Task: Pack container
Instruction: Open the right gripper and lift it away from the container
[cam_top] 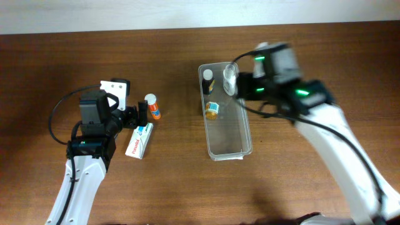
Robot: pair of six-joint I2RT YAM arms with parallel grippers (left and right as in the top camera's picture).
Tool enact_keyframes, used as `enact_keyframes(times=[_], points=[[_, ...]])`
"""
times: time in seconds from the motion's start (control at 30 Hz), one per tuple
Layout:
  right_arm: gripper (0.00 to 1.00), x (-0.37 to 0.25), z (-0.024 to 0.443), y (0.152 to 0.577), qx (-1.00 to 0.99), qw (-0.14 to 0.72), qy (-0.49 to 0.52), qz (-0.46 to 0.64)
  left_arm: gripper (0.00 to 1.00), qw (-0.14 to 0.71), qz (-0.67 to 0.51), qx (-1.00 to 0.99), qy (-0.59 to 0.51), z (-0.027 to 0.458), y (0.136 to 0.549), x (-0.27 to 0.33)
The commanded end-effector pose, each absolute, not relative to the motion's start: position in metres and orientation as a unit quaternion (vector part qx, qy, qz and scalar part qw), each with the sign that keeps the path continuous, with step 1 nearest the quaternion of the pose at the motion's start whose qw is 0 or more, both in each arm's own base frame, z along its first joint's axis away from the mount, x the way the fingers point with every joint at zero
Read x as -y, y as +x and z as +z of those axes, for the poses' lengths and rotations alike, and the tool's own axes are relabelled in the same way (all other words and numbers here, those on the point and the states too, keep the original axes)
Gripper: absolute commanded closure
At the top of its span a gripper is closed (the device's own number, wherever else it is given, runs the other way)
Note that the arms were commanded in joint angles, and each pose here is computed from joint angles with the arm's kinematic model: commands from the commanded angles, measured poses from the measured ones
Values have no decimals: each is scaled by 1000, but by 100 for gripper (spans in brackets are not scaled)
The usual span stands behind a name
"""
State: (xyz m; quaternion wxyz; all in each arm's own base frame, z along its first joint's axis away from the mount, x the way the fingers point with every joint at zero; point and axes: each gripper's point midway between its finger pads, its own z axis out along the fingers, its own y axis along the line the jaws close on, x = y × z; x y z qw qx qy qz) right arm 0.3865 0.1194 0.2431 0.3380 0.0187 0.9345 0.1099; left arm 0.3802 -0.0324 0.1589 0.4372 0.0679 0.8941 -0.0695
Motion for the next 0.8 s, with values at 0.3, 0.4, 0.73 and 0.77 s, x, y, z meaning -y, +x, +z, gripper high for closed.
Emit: enact_keyframes(times=[0.3, 0.4, 0.73, 0.77], points=[[2, -5, 291, 356, -909, 383, 153, 66, 1, 456, -144, -872, 108, 193, 386, 60], [2, -4, 281, 354, -916, 364, 155, 62, 1, 446, -103, -885, 85, 211, 390, 44], [1, -4, 265, 362, -925, 342, 157, 58, 9, 421, -91, -897, 94, 261, 392, 56], [2, -4, 264, 362, -925, 341, 157, 58, 18, 418, -90, -899, 94, 258, 393, 56]])
